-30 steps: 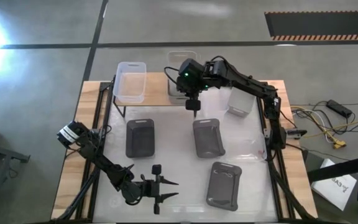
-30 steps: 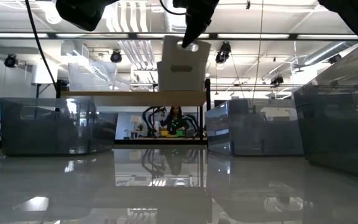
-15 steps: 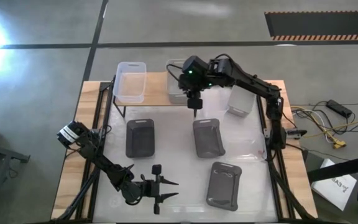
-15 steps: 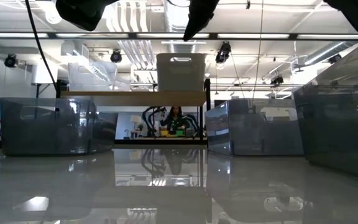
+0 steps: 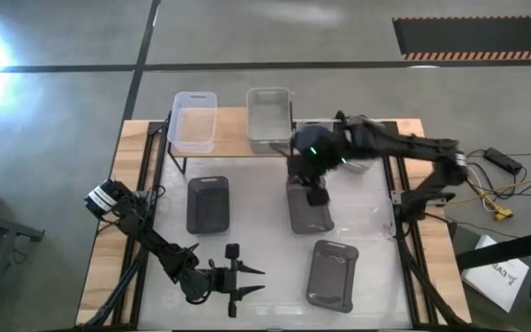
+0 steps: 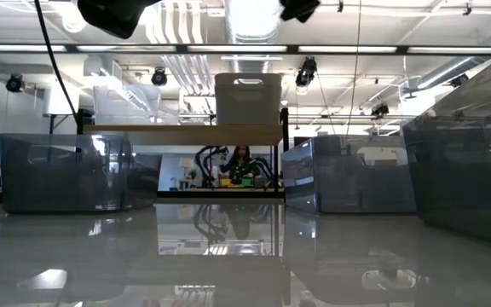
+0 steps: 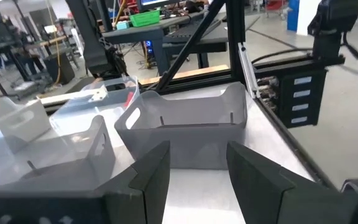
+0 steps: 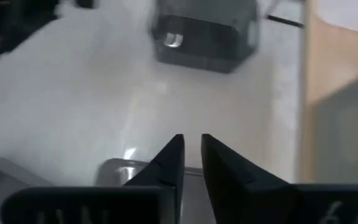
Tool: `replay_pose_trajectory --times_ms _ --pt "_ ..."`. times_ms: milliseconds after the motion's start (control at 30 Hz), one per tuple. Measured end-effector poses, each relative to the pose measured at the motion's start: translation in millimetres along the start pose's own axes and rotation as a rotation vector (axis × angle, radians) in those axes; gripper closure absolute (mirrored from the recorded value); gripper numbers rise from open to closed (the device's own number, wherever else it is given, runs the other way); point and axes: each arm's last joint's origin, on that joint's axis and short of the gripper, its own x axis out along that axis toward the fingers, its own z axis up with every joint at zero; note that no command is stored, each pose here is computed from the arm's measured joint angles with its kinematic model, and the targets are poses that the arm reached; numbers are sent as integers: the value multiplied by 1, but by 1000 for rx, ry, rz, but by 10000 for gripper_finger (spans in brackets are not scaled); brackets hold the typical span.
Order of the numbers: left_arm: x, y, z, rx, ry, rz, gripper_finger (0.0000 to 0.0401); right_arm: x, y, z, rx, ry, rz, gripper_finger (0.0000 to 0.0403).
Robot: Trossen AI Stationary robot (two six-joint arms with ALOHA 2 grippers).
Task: Stack baskets on shelf by color
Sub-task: Stack the bottom black bin on top of the top black bin
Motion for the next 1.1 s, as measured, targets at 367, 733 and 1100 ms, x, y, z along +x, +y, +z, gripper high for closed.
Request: replay_pose_trajectory --times_ms 367,733,1100 --pt "14 19 -1 44 11 94 258 28 85 -105 80 -232 -36 394" --pt "46 68 10 -48 -78 174 258 35 189 -177 44 -322 -227 394" --pt "72 74 25 -58 -141 48 258 16 260 -199 136 -477 -270 394"
